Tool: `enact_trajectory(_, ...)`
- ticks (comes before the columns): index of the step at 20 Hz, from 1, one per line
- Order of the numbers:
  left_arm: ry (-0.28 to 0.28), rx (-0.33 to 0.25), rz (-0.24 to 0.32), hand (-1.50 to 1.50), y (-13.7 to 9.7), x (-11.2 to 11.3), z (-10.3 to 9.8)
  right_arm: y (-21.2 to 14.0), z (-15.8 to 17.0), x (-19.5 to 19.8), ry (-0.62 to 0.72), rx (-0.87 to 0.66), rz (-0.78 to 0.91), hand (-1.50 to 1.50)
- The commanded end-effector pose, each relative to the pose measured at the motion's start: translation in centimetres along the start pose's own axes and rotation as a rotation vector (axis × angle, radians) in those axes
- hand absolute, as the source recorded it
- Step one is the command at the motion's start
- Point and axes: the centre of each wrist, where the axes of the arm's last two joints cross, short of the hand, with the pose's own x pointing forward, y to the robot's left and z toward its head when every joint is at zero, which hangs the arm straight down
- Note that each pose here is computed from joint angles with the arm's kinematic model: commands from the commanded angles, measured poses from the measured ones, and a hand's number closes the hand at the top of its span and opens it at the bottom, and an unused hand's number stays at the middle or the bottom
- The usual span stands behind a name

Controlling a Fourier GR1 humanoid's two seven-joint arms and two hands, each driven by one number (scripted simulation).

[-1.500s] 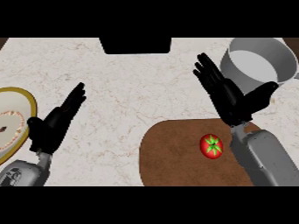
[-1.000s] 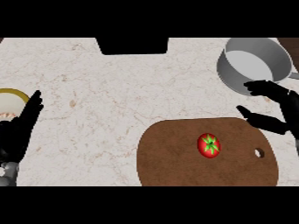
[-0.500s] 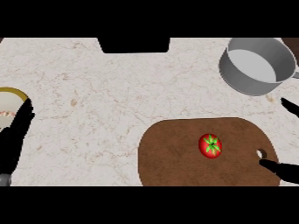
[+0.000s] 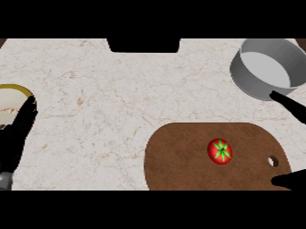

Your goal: Pick the tomato from the cutting board and place it in the pot

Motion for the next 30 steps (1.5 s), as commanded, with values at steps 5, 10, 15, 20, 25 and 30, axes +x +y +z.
enact_trajectory(5, -0.008, -0.022, -0.009, 0.0, -0.1, 0.6, -0.4, -0.5, -1.4, 4.1, 0.197, 0.358, 0.241, -1.5)
enact_trajectory(10, -0.002, -0.016, 0.002, 0.0, 0.3, 0.5, 0.2, 2.0, -3.5, 7.6, 0.224, 0.468, 0.244, -1.5)
enact_trajectory(15, 0.011, -0.007, -0.01, 0.0, -0.3, 1.6, -0.3, 4.6, -6.9, 7.8, 0.249, 0.54, 0.242, -1.5)
enact_trajectory(20, 0.021, -0.002, 0.0, 0.0, 0.7, -1.5, -0.5, 6.4, -7.4, 9.3, 0.286, 0.521, 0.323, -1.5)
enact_trajectory(25, 0.005, -0.004, 0.01, 0.0, -0.1, 0.7, -0.1, 6.6, -9.2, 9.2, 0.303, 0.547, 0.36, -1.5)
enact_trajectory(30, 0.003, -0.002, -0.014, 0.0, 0.4, -0.4, 0.5, 8.5, -9.5, 9.1, 0.33, 0.57, 0.358, -1.5)
